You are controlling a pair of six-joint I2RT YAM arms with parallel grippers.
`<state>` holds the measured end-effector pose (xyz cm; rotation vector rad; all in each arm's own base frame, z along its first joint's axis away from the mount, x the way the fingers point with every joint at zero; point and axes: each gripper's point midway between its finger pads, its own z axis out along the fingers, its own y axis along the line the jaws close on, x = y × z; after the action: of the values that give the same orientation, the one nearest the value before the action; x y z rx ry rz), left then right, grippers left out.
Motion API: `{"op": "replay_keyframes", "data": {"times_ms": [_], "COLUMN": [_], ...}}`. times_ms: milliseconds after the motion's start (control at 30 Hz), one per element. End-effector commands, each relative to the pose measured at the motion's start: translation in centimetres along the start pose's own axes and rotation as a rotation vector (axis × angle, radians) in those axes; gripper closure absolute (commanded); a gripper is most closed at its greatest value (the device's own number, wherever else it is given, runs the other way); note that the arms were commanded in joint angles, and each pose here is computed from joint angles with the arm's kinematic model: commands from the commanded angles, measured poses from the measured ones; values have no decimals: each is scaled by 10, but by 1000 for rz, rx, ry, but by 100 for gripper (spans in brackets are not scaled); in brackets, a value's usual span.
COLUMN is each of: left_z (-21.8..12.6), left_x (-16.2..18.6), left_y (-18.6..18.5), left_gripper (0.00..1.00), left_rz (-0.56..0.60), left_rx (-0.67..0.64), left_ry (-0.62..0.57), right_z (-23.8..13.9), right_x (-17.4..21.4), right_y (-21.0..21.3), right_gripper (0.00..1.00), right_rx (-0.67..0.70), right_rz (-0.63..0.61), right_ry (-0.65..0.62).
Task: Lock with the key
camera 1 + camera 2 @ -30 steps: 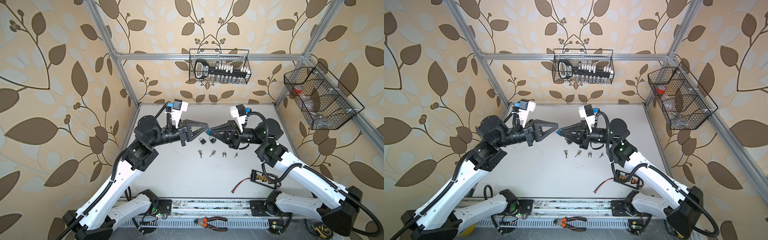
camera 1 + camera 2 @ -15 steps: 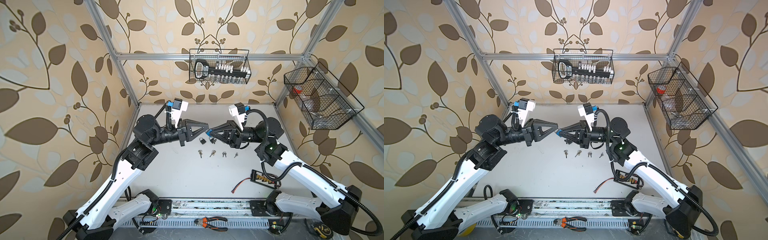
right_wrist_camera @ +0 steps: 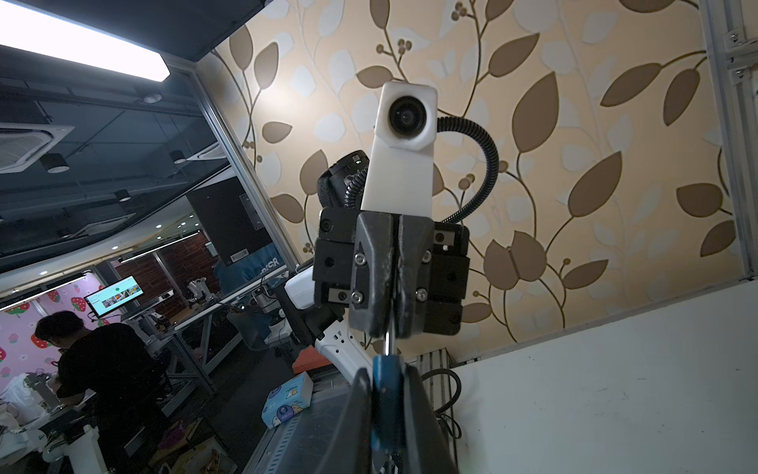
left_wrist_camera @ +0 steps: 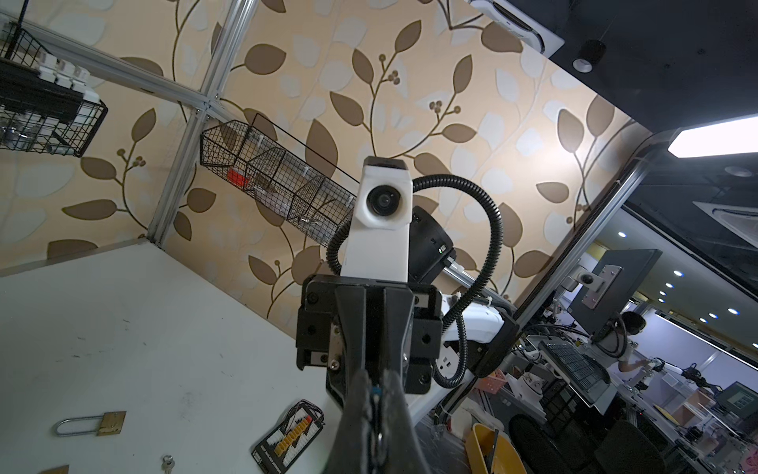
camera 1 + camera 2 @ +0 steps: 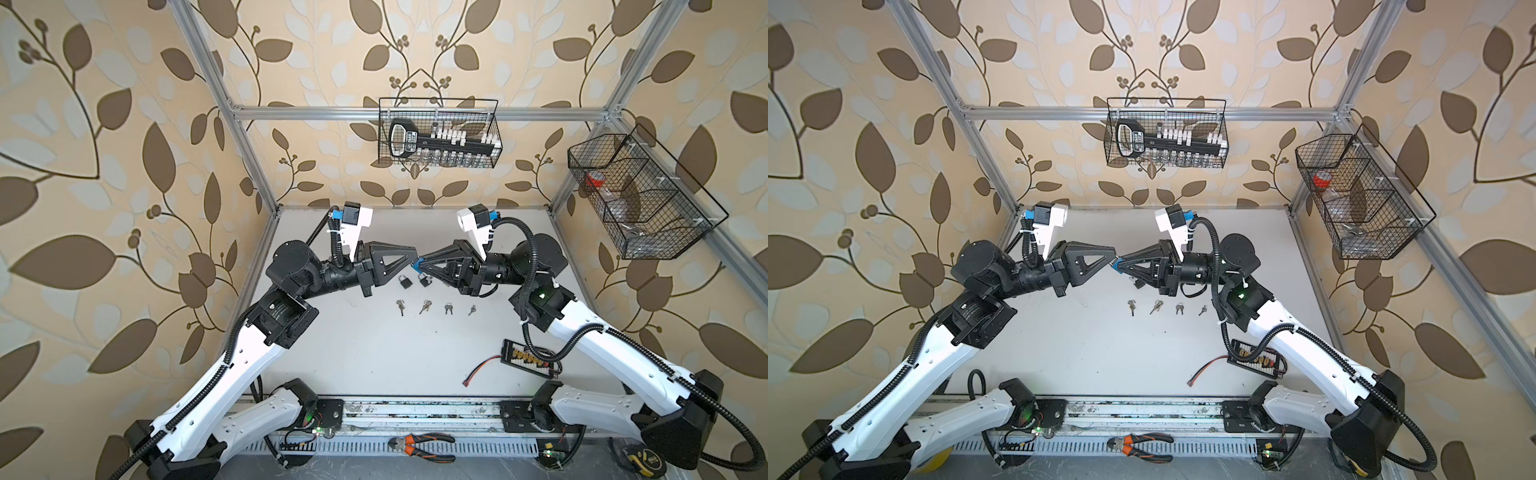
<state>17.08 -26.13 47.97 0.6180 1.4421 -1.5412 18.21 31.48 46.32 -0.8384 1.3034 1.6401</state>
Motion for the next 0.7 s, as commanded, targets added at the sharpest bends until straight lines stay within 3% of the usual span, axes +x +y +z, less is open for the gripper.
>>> {"op": "replay_keyframes", "data": {"times_ms": [0, 233, 500, 667], "left_z": [8, 16, 32, 19], "left_x": [36, 54, 100, 81], "left_y": [0, -1, -6, -5], "left_gripper": [100, 100, 100, 100], "left_rz": [-79, -91, -127, -62], "left_rx": [47, 65, 80, -7], "left_ry": [118, 174, 304, 220], "right_z": [4, 4, 12, 4], "right_x": [-35, -45, -56, -45], "right_y": [10, 16, 25, 17], "right_gripper": [100, 100, 100, 100], "right_rx": [10, -4, -53, 0], "right_rz": [-75, -74, -93, -111], "right_ry": [-104, -124, -112, -103]}}
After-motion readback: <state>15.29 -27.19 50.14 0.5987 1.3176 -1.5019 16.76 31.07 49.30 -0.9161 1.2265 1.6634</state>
